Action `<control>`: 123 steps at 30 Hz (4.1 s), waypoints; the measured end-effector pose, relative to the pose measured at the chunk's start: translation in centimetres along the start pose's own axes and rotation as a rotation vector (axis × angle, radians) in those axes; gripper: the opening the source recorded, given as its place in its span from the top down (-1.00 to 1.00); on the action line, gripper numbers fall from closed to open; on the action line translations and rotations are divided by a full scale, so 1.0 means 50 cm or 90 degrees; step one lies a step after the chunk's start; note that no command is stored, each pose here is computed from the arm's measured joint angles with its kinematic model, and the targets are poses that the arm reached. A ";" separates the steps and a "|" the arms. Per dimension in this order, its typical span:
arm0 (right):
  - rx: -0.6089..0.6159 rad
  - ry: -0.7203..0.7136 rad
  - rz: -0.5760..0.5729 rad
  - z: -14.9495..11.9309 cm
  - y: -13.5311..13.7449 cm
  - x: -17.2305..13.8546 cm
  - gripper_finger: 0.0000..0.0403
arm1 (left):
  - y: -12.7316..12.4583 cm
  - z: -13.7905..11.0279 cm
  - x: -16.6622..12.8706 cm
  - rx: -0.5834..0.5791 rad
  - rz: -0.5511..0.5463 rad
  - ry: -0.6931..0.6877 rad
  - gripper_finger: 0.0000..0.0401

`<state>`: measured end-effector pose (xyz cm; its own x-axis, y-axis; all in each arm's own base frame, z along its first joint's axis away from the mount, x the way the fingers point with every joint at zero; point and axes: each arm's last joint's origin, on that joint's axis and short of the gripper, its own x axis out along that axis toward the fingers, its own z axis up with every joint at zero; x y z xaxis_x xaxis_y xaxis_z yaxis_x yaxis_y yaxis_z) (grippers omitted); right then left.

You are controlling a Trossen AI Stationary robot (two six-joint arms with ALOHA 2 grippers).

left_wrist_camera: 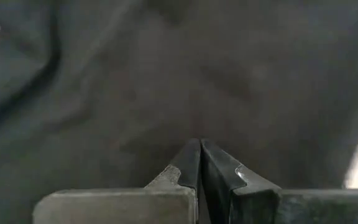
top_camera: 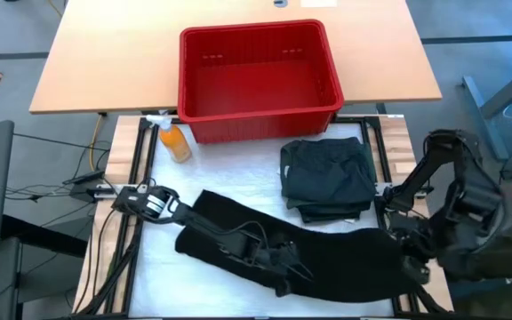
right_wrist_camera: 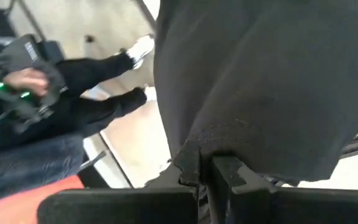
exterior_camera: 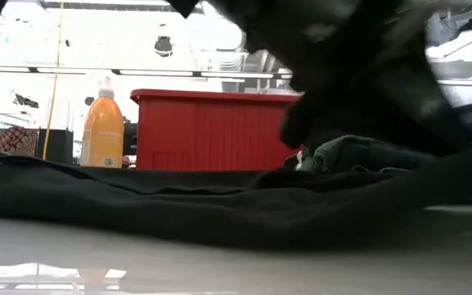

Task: Fold Laundry from Bin
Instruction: Fold the black shirt

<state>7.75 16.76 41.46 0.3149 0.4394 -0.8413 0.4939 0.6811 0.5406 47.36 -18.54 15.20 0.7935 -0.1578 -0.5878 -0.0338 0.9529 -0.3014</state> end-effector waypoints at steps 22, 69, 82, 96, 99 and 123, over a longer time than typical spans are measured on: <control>-0.201 -0.182 0.204 0.066 0.065 -0.104 0.87 | -0.055 0.072 0.122 0.051 -0.260 0.012 1.00; -0.023 -0.233 0.014 0.659 0.103 0.397 0.80 | -0.035 0.260 -0.842 0.182 0.262 0.007 1.00; 0.042 -0.220 0.053 0.694 0.080 0.381 0.11 | -0.037 0.249 -0.816 0.215 0.274 0.040 1.00; -0.092 -0.162 -0.095 0.482 0.118 0.301 -0.26 | -0.072 0.187 -0.690 0.232 0.195 0.115 1.00; -0.069 -0.160 -0.109 0.391 0.126 0.353 -0.24 | -0.074 0.138 -0.589 0.242 0.173 0.109 1.00; 0.071 -0.314 -0.257 0.214 -0.062 0.567 0.94 | 0.107 -0.063 -0.234 -0.007 0.069 0.227 1.00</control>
<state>23.83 20.84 15.90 0.4085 -0.1776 -0.8953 0.7247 0.6594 0.1998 35.96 -12.43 18.11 0.5237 -0.1383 -0.8406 -0.1133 0.9666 -0.2297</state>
